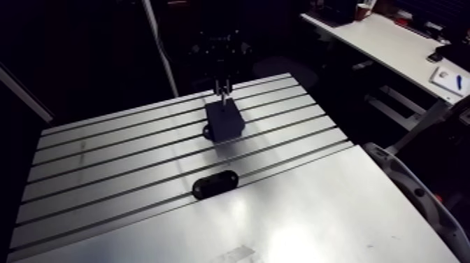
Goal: Pick up the M10 bolt and insert it into the hole until fully seated.
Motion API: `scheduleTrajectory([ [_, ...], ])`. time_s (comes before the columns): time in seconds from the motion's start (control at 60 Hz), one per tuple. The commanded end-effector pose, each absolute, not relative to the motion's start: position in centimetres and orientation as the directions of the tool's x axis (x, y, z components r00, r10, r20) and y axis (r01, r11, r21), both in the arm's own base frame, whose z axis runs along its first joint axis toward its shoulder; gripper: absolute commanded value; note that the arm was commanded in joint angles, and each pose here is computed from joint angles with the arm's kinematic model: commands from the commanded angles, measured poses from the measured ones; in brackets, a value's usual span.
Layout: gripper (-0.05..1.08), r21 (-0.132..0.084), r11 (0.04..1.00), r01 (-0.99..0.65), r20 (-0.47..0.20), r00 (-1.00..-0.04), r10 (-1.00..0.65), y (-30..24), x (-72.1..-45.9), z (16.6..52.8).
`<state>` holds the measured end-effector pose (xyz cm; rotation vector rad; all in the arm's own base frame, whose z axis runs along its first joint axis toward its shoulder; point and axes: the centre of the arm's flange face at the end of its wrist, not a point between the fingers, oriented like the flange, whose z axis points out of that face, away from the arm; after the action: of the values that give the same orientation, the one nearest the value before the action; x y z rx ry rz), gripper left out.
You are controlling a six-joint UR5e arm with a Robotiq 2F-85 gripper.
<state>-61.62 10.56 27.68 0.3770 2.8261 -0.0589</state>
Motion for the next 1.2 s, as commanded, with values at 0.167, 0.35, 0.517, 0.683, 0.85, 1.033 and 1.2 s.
scheduleTrajectory([
  [0.167, 1.08, -0.002, 0.966, 0.260, -0.293, -0.923, 0.248, 10.5, -61.9, 27.0],
  [0.35, 1.08, -0.002, 0.965, 0.262, -0.297, -0.922, 0.249, 10.5, -61.8, 26.8],
  [0.517, 1.08, -0.002, 0.965, 0.262, -0.293, -0.923, 0.250, 10.5, -61.9, 26.8],
  [0.683, 1.08, -0.003, 0.965, 0.262, -0.303, -0.920, 0.249, 10.5, -61.9, 26.2],
  [0.85, 1.08, -0.003, 0.966, 0.260, -0.304, -0.920, 0.247, 10.5, -62.0, 26.1],
  [1.033, 1.08, -0.003, 0.966, 0.259, -0.306, -0.920, 0.246, 10.4, -62.0, 25.9],
  [1.2, 1.08, -0.003, 0.967, 0.256, -0.306, -0.921, 0.243, 10.2, -62.0, 25.9],
])
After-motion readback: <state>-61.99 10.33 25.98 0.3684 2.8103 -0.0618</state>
